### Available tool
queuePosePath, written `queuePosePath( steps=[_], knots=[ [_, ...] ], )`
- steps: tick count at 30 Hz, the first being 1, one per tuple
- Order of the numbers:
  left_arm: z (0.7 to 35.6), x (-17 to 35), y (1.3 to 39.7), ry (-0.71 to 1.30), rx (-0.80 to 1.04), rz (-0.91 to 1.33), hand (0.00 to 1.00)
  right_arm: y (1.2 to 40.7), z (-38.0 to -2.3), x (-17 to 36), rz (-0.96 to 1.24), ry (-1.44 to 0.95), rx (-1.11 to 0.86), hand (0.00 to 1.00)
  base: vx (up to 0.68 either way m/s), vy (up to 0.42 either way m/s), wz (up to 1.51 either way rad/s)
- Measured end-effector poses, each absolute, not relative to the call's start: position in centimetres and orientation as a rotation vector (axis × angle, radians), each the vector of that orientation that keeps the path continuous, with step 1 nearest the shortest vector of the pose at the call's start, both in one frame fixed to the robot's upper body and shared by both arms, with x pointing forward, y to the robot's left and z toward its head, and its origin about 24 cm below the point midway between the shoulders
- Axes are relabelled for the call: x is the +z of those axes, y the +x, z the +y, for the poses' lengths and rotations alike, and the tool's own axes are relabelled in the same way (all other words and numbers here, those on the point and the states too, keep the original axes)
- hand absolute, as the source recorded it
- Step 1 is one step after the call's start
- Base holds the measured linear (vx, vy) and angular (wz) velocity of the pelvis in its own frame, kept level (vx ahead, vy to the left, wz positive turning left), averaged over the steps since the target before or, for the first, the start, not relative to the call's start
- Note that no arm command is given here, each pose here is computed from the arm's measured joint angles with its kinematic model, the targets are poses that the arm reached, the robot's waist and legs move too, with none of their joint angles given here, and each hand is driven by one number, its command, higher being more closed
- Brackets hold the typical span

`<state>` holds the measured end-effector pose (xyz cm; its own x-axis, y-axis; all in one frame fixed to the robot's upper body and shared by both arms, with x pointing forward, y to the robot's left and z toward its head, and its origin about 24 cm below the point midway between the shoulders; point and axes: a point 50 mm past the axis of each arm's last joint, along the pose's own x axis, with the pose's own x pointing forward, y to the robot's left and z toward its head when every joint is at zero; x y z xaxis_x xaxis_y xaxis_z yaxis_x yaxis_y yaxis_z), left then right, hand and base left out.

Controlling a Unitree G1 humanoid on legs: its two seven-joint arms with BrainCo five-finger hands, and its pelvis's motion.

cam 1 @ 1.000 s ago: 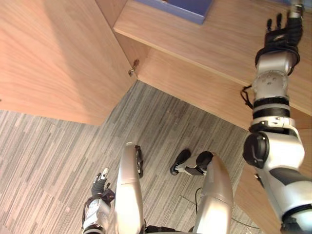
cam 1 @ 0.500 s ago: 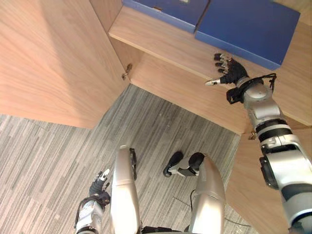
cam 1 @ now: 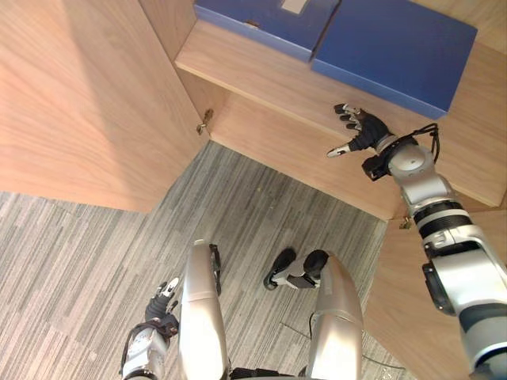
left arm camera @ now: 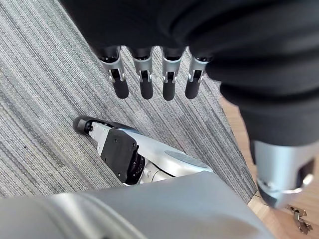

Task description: Walk over to the cabinet, pick up the folder, carry it to the office cabinet, place the folder inside the office cabinet, then close the office cabinet door

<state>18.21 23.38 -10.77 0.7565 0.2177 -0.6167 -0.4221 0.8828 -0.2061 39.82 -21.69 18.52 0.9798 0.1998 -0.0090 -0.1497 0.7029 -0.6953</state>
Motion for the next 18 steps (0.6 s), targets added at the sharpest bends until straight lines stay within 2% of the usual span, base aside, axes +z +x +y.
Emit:
queuePosePath(
  steps=[3, 8, 15, 18],
  knots=[
    [23.4, -11.1, 17.9, -0.315, 0.339, 0.652, 0.0, 39.5, -21.4, 16.0, -0.001, -0.814, 0.219, 0.0, 0.01, 0.027, 0.09],
    [23.3, -12.0, 16.6, -0.278, 0.325, 0.722, 0.0, 37.1, -22.4, 8.6, 0.251, -0.872, 0.289, 0.0, 0.04, 0.047, -0.02],
    [22.7, -13.2, 14.4, -0.233, 0.303, 0.806, 0.0, 33.2, -21.8, 2.6, 0.371, -0.829, 0.384, 0.0, 0.09, 0.076, -0.31],
    [21.3, -14.0, 13.5, -0.24, 0.282, 0.852, 0.0, 30.5, -21.7, -0.6, 0.455, -0.768, 0.416, 0.0, 0.18, 0.146, -0.32]
  ],
)
